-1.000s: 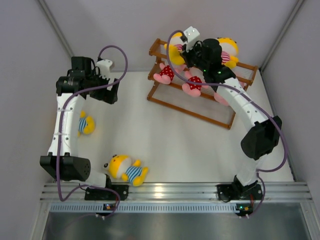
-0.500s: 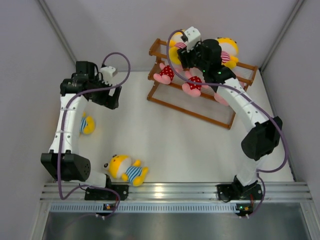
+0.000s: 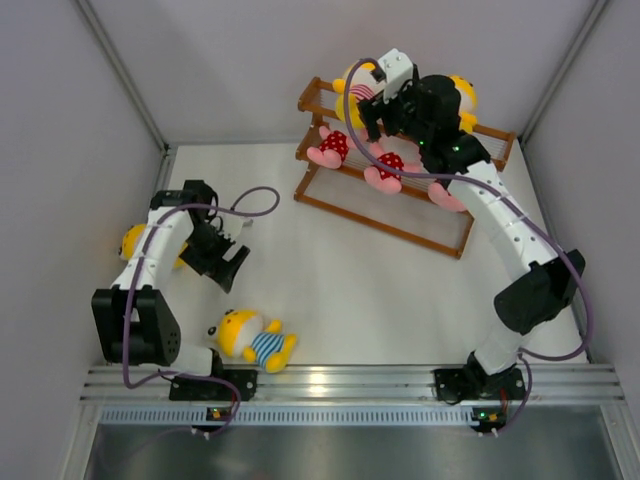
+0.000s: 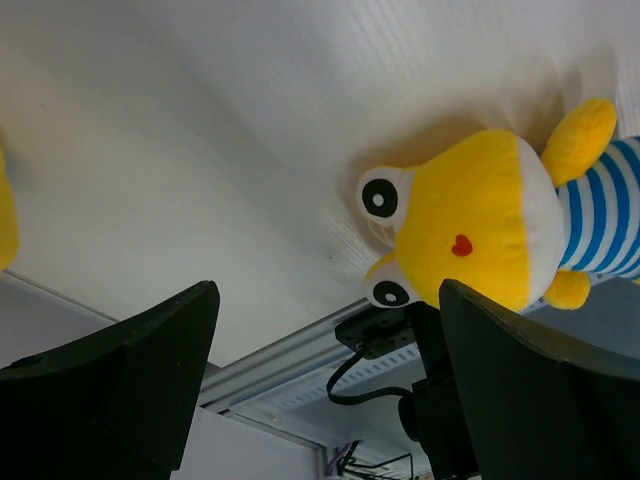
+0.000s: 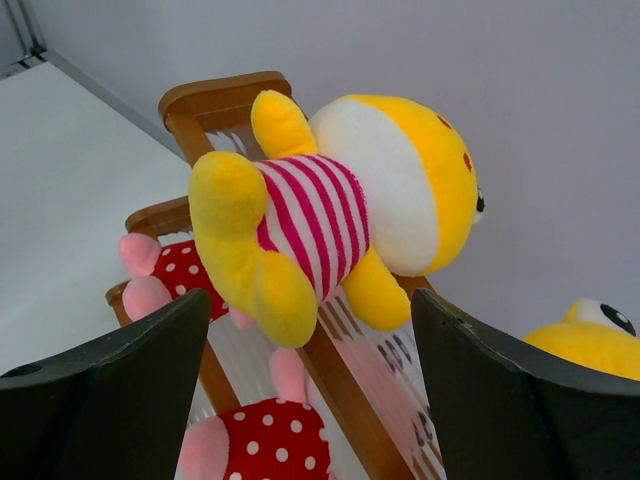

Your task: Place and organize the stuffed toys onto the shelf

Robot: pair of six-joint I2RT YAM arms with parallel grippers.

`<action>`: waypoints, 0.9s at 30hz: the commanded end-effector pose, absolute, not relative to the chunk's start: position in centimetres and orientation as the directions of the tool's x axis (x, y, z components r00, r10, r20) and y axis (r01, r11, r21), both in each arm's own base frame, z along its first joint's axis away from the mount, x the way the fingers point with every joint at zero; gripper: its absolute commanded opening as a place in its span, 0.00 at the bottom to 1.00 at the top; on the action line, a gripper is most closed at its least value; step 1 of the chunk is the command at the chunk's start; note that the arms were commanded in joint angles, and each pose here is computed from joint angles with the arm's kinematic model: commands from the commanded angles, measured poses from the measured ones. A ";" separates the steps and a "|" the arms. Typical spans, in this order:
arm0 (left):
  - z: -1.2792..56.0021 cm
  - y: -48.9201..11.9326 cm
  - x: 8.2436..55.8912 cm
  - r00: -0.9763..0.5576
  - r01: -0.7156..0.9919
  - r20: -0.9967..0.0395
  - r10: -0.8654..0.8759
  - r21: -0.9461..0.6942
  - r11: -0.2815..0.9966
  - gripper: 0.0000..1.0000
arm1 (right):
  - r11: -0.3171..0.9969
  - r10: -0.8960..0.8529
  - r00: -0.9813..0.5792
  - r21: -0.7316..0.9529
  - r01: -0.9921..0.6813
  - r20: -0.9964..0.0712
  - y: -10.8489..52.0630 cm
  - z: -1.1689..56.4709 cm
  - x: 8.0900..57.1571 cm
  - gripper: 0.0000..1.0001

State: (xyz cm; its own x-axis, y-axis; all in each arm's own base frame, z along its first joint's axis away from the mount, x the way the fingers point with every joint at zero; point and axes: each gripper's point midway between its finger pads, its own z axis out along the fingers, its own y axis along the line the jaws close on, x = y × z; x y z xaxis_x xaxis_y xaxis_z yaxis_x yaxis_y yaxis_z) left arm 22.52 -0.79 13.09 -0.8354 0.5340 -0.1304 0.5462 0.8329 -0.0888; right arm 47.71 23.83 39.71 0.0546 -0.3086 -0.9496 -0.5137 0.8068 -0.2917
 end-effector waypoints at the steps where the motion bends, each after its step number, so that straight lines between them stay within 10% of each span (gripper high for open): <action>1: 13.8 -0.8 19.6 -0.784 0.621 -0.097 0.614 -0.137 0.772 0.97 | 0.801 -0.264 0.163 -0.310 -0.512 -0.951 23.7 45.3 44.7 0.82; 6: 14.6 -3.7 16.9 -0.755 0.644 -0.127 0.643 -0.326 0.692 0.97 | 0.797 -0.270 0.149 -0.308 -0.519 -0.951 23.6 46.1 43.3 0.82; 19: 7.1 -4.5 12.5 -0.613 0.759 0.089 0.785 -0.209 0.616 0.95 | 0.802 -0.330 0.119 -0.345 -0.488 -0.936 23.3 45.5 39.3 0.83; 26: 6.0 -6.9 13.3 -0.649 0.733 0.009 0.761 -0.259 0.628 0.48 | 0.785 -0.357 0.110 -0.361 -0.503 -0.928 23.5 44.7 37.4 0.82; 27: 6.0 -7.2 13.4 -0.656 0.727 -0.002 0.755 -0.269 0.631 0.29 | 0.780 -0.361 0.105 -0.362 -0.510 -0.927 23.6 44.3 37.1 0.82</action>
State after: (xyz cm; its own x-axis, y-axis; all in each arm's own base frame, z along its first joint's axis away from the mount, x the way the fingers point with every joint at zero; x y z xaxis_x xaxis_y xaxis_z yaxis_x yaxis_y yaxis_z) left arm 11.66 -5.30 6.32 -0.6264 0.7724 0.1052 0.7318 0.6292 -0.2619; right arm 39.04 23.78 43.94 0.0982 -0.3464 -0.9329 -0.5034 0.7914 -0.3468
